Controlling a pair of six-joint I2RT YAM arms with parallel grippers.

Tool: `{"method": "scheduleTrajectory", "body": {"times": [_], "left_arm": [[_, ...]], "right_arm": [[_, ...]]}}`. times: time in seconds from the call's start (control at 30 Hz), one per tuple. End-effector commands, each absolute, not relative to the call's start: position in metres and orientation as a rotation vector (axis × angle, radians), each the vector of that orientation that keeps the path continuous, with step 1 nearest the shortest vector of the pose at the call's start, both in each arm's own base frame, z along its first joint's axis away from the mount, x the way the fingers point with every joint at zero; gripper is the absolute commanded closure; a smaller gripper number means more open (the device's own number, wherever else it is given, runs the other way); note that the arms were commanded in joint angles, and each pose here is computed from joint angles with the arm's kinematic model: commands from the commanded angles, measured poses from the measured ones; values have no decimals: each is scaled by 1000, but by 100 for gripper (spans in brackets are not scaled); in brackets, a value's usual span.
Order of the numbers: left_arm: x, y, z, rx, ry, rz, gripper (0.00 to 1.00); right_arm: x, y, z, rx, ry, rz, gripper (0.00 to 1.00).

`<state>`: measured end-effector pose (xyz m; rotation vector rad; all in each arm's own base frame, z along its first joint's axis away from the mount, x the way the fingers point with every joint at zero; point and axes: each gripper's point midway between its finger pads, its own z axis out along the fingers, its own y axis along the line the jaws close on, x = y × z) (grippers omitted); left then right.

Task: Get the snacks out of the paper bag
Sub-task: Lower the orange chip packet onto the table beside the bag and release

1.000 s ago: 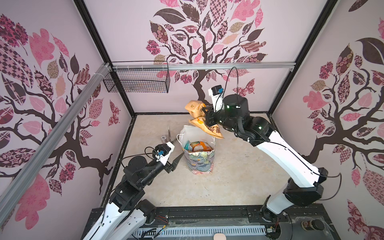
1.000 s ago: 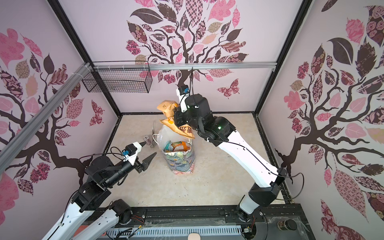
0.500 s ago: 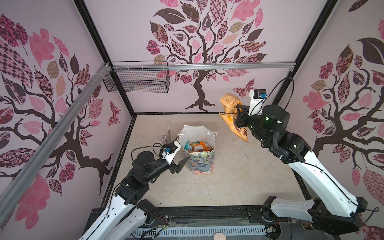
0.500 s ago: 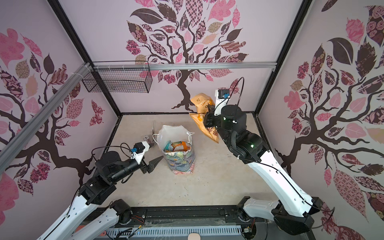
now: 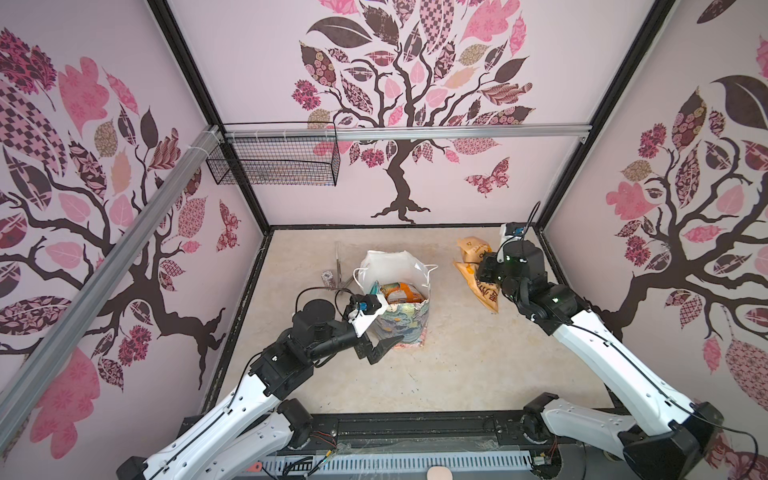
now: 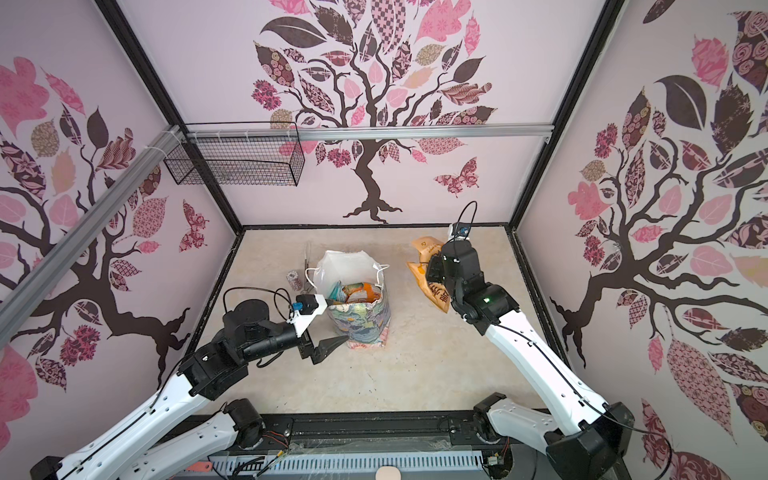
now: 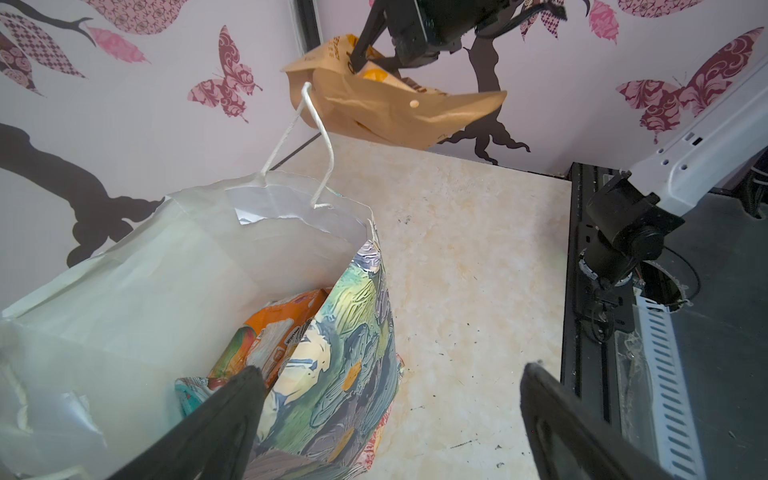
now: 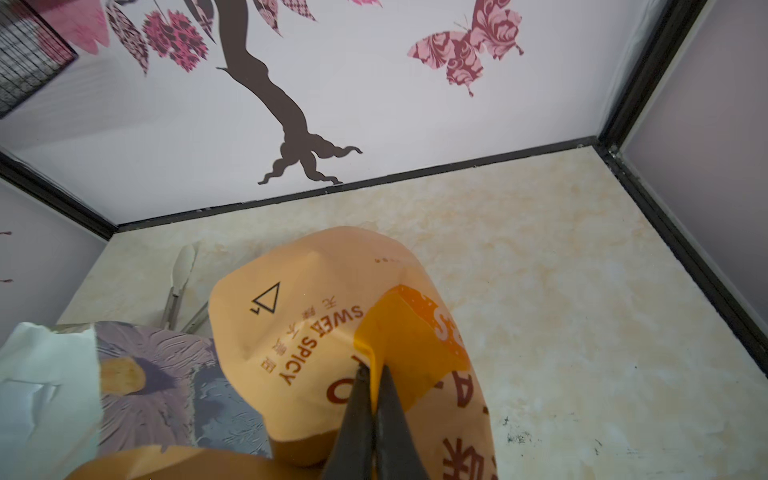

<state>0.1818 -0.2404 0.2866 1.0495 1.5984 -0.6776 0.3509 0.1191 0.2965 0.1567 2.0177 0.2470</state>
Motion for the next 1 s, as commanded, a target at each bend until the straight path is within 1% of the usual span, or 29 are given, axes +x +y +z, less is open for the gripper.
{"method": "scheduleTrajectory", "body": {"times": [0.0,0.17,0.4,0.57,0.8,0.87,0.97], "left_arm": [[177,-240,312,1040,1528,-689,2],[179,-237,312,1032,1528,-663,2],[182,-234,310,1019,1531,-630,2],[189,-226,310,989,1533,-567,2],[192,-223,307,977,1541,-542,2],[192,-223,309,976,1539,-541,2],[193,-223,308,972,1544,-534,2]], "right_arm": [[365,134,278,179,2025,335,100],[377,150,223,191,2110,378,100],[388,159,147,196,2228,352,100],[383,162,97,192,2324,338,100],[371,164,47,179,2447,323,100],[368,165,41,176,2475,324,92],[366,165,41,167,2489,323,74]]}}
